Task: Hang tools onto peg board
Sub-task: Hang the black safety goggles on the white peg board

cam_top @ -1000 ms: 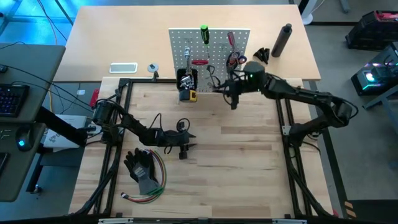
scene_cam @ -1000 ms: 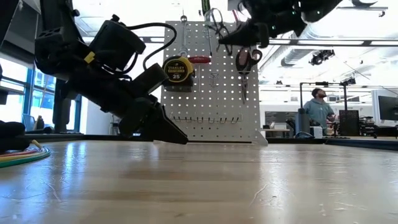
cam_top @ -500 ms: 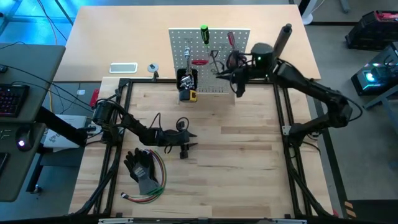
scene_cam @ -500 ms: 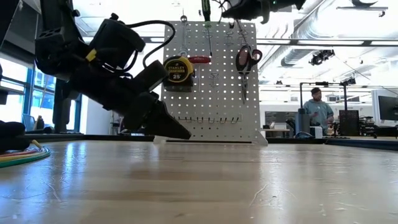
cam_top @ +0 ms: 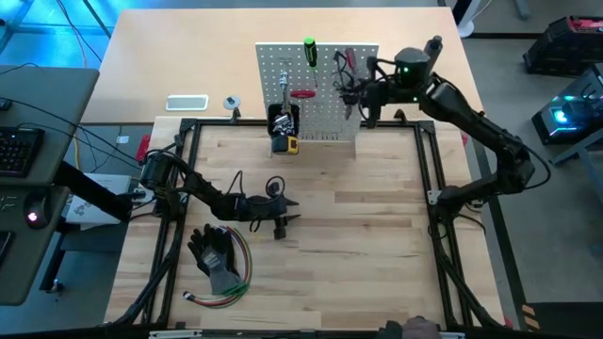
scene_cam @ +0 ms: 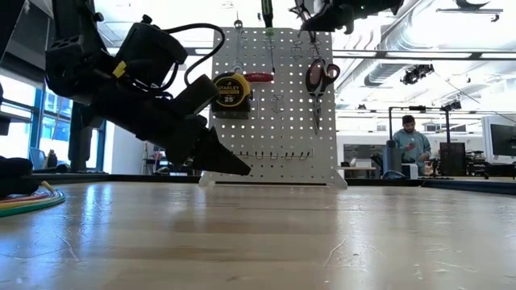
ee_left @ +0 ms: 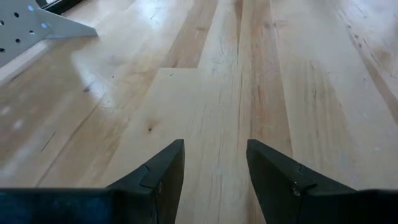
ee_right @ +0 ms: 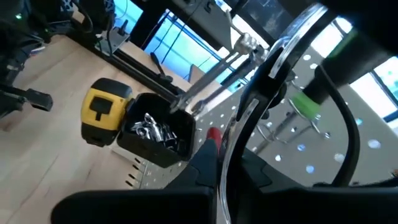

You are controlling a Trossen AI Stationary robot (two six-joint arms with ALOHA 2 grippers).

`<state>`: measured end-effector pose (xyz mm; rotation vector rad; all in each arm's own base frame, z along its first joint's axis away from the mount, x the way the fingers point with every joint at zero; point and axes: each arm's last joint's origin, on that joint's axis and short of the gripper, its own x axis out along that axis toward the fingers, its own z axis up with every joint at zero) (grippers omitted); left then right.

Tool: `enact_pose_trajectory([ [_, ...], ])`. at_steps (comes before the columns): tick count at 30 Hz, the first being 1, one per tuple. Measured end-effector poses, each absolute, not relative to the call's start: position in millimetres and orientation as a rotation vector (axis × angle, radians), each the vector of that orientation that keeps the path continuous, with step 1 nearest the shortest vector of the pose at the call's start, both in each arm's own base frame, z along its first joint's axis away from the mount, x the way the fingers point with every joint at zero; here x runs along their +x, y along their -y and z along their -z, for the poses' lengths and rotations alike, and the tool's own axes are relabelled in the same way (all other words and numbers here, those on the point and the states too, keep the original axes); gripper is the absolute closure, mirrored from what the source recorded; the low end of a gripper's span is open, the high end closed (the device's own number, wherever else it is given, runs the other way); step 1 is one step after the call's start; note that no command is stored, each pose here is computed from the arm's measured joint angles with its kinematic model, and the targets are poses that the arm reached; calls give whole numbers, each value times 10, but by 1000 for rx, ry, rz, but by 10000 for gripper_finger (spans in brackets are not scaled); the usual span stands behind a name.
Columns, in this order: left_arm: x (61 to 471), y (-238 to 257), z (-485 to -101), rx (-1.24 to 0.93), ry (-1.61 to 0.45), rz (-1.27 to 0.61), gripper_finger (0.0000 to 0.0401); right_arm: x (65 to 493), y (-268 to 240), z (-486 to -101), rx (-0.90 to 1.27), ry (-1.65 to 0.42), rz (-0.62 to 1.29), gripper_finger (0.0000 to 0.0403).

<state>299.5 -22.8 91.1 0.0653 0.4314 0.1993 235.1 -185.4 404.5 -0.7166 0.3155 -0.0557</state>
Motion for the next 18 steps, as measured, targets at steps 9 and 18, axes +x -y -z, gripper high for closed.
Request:
enact_pose_trajectory([
  [9, 3014, 183, -945, 57, -394, -223, 236, 2361, 1961, -3964, -651, -309, 17, 396],
  [18, 3014, 174, -946, 40, -392, -229, 236, 2399, 1994, -3885, -591, -338, 8, 396],
])
